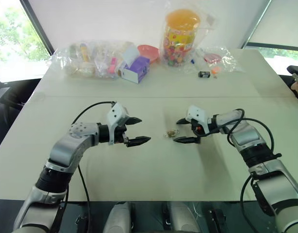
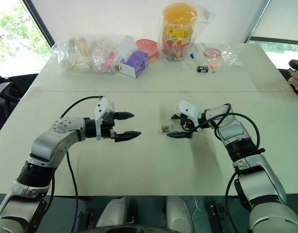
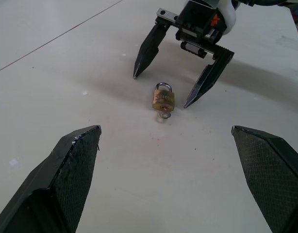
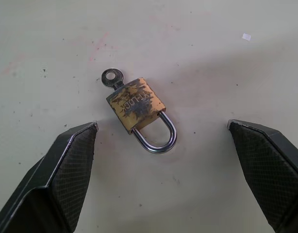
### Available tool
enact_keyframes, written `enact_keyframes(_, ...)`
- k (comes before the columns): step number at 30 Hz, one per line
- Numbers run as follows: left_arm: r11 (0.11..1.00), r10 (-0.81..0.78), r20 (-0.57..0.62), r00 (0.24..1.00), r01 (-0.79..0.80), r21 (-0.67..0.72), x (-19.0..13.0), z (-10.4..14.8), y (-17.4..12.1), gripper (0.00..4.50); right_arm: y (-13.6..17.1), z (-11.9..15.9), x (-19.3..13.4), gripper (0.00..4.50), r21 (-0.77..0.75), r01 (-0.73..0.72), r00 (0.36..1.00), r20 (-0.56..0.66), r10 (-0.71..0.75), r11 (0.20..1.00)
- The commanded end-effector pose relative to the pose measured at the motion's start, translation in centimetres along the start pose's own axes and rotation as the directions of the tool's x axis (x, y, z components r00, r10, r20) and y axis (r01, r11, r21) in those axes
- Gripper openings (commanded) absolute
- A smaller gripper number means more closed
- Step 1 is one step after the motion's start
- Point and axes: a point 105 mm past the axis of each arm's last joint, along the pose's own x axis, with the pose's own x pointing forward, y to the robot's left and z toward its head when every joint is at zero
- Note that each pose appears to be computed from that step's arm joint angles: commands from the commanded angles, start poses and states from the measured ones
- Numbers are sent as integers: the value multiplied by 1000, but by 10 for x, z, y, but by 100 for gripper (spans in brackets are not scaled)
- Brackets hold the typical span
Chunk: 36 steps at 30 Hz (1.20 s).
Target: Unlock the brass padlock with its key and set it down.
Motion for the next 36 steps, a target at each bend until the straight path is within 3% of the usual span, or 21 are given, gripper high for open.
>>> enact_keyframes(1,999,10,34,999,-12,40,-4,12,-1,450,3,4,8,444,-42,-38,999,-14,37,998)
enact_keyframes(14,999,11,32,999,-13,44,-4,11,-3,450,12,-3,16,444,-75,-68,997,-38,65,995)
enact_keyframes(17,999,12,32,999,-13,44,-3,11,-3,450,15,-3,19,363,-79,-84,996,-45,81,993)
enact_keyframes(23,999,13,33,999,-14,45,-2,12,-2,450,22,-7,24,69,-95,-108,992,-76,101,990)
enact_keyframes(27,1000,19,45,999,-21,23,-3,12,-1,450,28,1,24,66,-197,-93,993,-94,76,976)
enact_keyframes(30,1000,7,60,998,-6,-9,-1,13,-1,450,23,29,18,66,-422,78,995,-26,-98,903)
enact_keyframes(33,998,-9,97,995,15,-64,4,21,1,450,26,64,3,66,-632,281,958,144,-246,722)
enact_keyframes(36,994,-38,130,991,51,-95,11,30,2,450,39,80,-5,66,-718,359,932,237,-276,596)
